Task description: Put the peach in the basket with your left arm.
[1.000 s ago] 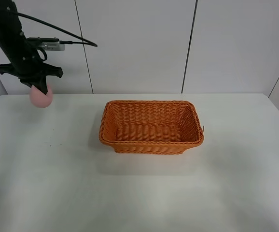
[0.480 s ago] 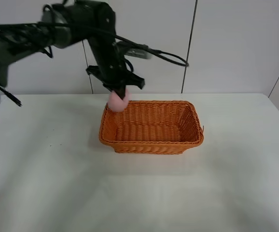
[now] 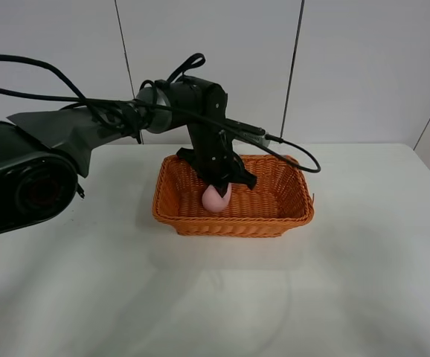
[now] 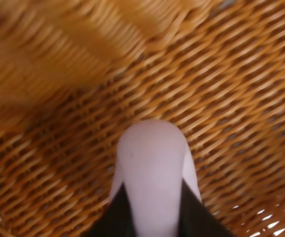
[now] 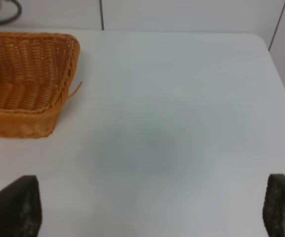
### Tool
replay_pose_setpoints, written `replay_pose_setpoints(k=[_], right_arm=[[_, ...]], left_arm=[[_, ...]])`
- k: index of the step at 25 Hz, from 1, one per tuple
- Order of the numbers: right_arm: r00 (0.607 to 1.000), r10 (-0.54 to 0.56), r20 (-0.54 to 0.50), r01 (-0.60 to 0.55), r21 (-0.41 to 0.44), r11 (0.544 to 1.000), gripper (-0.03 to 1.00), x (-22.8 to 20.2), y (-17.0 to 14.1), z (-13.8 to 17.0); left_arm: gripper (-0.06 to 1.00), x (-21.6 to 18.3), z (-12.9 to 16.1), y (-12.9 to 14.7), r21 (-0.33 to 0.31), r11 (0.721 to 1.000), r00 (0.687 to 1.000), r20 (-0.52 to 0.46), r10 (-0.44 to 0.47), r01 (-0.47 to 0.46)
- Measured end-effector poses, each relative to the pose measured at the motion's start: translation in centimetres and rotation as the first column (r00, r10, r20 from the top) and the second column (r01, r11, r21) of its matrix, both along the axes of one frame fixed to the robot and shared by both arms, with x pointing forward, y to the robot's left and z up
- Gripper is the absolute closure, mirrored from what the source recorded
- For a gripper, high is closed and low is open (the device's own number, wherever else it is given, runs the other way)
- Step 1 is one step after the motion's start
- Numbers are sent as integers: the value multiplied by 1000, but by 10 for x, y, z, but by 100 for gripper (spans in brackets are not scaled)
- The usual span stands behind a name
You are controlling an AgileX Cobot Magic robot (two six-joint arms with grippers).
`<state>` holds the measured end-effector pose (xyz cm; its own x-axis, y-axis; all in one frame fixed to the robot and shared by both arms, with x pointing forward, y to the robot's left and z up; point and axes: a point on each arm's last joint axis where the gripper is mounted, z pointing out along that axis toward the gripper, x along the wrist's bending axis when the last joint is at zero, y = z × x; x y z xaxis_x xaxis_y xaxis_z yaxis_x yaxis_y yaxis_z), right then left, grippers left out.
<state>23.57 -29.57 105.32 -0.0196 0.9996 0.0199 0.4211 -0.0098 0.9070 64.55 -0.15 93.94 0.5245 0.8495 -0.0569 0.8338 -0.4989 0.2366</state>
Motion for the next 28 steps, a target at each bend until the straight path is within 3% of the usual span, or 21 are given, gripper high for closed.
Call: replay_pose_setpoints(k=[5,8,16,20,24,28], right_arm=[[1000,0,0,0,0,1000,27,0,0,0],[1000,0,0,0,0,1000,27,0,0,0],[1000,0,0,0,0,1000,27,0,0,0],[1000,0,0,0,0,1000,27,0,0,0],[1000,0,0,0,0,1000,27,0,0,0],[1000,0,0,0,0,1000,27,0,0,0]], left_arm=[[31,-1,3,0,9,1000,1000,-14,2,-2],[19,-1,17,2,24,1000,1000,-15,-1,2],[15,0,97,13,-9,1000,993,122,0,1],[15,13,104,36,-14,999,990,134,48,-46],[15,38,102,79,-5,992,983,135,128,-129],[15,64,102,142,2,969,959,139,245,-248]])
